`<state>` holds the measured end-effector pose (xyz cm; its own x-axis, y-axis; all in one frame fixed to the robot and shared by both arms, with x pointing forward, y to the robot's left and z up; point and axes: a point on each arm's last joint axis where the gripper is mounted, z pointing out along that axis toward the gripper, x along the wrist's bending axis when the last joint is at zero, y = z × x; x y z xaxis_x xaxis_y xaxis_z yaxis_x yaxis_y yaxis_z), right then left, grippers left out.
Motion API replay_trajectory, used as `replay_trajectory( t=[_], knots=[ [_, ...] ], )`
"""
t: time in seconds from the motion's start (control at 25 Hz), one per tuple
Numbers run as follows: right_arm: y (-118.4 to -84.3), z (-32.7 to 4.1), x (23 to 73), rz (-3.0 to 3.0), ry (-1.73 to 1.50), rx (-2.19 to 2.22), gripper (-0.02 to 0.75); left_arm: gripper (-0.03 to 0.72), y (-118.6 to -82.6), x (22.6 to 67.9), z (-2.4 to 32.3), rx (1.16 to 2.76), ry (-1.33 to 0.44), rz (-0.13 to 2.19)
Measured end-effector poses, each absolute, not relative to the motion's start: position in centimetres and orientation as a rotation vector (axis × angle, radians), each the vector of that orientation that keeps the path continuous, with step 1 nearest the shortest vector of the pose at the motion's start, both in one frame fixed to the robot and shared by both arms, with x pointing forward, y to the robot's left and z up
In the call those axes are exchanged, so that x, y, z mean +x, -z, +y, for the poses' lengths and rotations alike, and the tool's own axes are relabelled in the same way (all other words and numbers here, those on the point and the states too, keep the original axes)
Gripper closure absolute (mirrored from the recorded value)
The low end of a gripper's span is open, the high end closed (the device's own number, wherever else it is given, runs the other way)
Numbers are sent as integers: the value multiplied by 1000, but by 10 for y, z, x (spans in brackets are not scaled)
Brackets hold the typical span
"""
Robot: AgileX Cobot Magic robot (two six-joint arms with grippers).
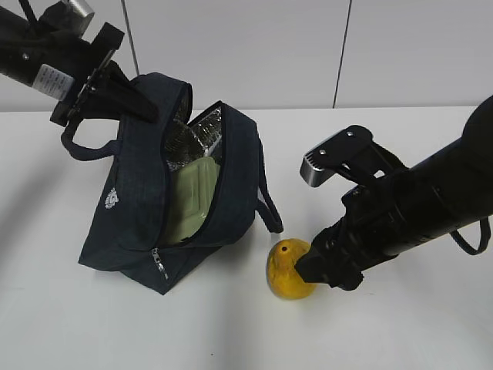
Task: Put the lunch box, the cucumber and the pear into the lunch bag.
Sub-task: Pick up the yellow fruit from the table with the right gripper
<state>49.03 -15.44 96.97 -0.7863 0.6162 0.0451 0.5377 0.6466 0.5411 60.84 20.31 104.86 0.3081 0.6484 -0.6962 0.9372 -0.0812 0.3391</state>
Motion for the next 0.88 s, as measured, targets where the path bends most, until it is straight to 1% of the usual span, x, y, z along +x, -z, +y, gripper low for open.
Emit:
replay_trajectory(
  t=[0.24,0.6,0.88],
  knots=[
    [-970,-150,493,2704,-882,855,153,686,-1049,608,203,1818,485,1412],
    [-954,-144,500,2757,-884,759,152,686,-1049,607,203,1821,485,1409],
    [-951,-138,513,2759,-892,768,153,686,-1049,607,203,1823,489,1406]
  ],
)
